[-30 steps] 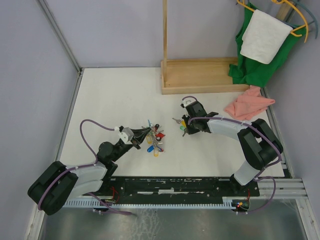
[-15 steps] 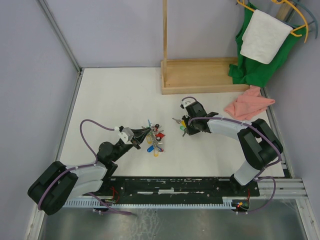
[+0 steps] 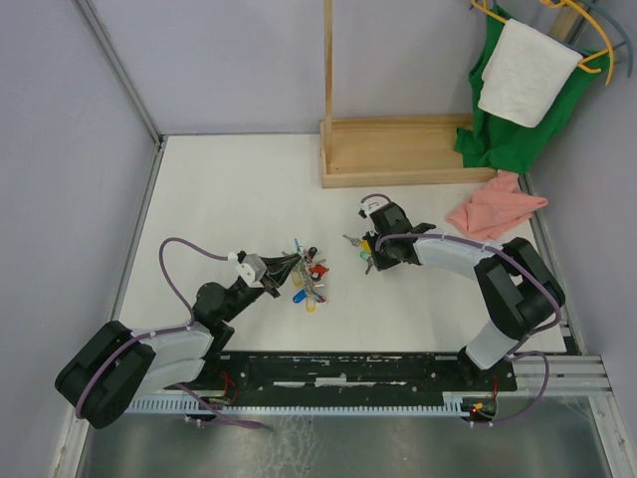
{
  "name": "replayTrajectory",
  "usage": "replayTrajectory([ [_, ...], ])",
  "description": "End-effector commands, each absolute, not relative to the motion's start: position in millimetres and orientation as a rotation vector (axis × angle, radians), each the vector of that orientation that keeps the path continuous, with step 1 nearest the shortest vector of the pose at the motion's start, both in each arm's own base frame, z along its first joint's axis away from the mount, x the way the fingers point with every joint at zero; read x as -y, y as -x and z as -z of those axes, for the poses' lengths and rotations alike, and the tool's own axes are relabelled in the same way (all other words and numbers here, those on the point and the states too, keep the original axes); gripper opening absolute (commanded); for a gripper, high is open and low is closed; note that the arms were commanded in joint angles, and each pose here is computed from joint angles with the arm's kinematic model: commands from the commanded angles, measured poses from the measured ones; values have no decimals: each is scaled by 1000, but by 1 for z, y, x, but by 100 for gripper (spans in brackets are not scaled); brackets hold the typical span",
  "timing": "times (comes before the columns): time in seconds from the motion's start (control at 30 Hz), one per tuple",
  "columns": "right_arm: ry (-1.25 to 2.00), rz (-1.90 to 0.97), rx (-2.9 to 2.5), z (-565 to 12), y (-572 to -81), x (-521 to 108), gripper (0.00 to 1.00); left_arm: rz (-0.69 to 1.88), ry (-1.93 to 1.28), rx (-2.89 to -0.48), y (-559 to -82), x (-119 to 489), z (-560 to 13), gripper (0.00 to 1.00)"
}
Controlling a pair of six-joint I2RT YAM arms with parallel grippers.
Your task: Put the keys on the keyring
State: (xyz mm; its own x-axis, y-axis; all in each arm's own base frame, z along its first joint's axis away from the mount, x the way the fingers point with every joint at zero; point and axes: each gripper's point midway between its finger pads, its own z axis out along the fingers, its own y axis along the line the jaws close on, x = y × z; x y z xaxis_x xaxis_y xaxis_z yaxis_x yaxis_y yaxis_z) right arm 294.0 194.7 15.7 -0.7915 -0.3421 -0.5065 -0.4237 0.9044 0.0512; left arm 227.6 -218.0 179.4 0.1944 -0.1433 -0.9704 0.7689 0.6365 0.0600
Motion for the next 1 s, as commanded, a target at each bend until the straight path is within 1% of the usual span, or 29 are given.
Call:
replayTrajectory([
  [0.0, 580, -208, -2484, -55, -302, -193, 1, 710, -613, -1106, -225, 218, -207, 3],
  [0.13, 653, -249, -2434, -88, -297, -196, 1, 732, -591, -1095, -227, 220, -215, 3],
  [0.4, 850, -445, -2229, -152, -282, -218, 1, 766, -616, -1034, -227, 227, -232, 3],
  [0.63, 1053, -624, -2089, -171, -264, -241, 1, 797, -692, -917, -214, 228, -241, 3],
  [0.77, 1154, -718, -1984, -180, -253, -252, 1, 834, -794, -870, -208, 238, -237, 3],
  [0.97, 1251, -764, -1839, -195, -237, -265, 1, 864, -959, -792, -194, 252, -230, 3],
])
